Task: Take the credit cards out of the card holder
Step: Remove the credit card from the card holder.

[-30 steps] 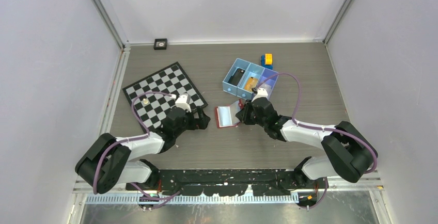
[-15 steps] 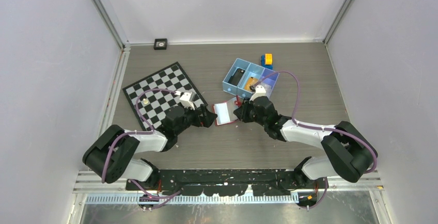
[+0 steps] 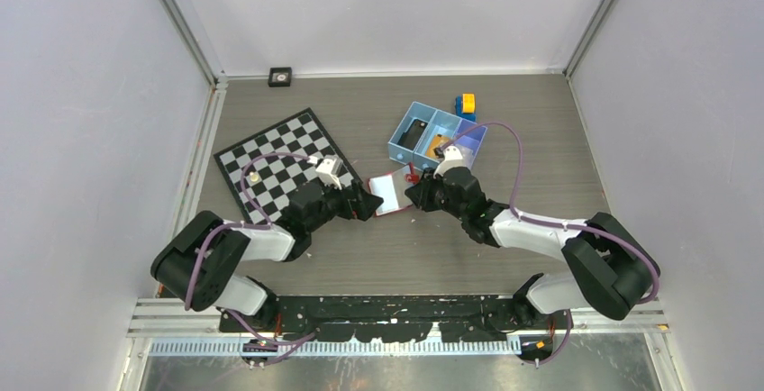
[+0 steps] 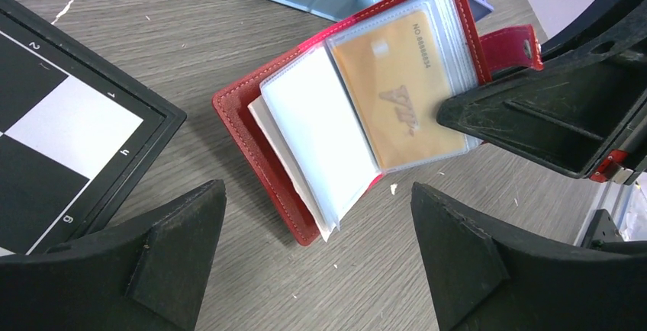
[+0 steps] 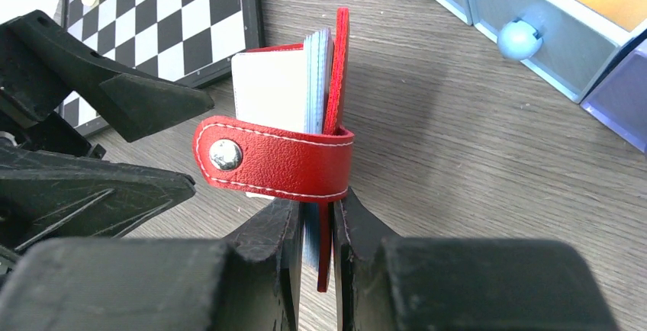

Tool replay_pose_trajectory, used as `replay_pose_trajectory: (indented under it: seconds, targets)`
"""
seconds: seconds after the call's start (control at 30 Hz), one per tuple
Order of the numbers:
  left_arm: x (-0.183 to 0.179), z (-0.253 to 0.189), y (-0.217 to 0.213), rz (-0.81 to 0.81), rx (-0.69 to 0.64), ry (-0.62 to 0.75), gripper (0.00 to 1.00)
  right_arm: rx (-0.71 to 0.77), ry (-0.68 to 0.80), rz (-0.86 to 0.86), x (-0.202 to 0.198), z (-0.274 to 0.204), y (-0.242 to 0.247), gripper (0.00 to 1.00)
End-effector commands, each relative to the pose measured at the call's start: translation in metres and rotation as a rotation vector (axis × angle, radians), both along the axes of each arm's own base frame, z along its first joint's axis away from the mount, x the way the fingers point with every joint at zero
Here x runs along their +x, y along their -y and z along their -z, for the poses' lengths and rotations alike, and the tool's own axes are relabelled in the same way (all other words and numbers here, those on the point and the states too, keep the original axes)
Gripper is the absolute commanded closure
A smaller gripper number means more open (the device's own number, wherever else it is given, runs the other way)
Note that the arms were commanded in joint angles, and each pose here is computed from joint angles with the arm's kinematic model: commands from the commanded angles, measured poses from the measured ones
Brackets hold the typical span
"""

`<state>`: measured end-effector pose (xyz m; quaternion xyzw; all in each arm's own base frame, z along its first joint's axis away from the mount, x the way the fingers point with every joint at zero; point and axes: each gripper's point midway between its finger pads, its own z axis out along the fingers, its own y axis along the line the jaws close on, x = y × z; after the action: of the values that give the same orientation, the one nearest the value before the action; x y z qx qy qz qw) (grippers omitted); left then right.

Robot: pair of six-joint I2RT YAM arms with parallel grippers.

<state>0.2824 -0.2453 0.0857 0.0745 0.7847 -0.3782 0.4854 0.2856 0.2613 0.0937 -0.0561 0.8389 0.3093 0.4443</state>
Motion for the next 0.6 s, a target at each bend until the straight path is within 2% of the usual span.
replay_pose_trajectory:
  seconds: [0.0,0.17,0.57]
  targets:
    - [0.006,-0.023,0.009,0.027,-0.067,0.025,0.06,0.106,0.14,-0.006,0.009,-0.049,-0.008,0.99]
    - [0.004,-0.021,0.013,0.029,-0.149,0.045,0.07,0.153,0.146,-0.035,-0.002,-0.05,-0.009,0.99]
    - [0.008,-0.016,0.031,0.106,-0.17,0.043,0.07,0.17,0.189,-0.096,-0.007,-0.051,-0.016,0.99]
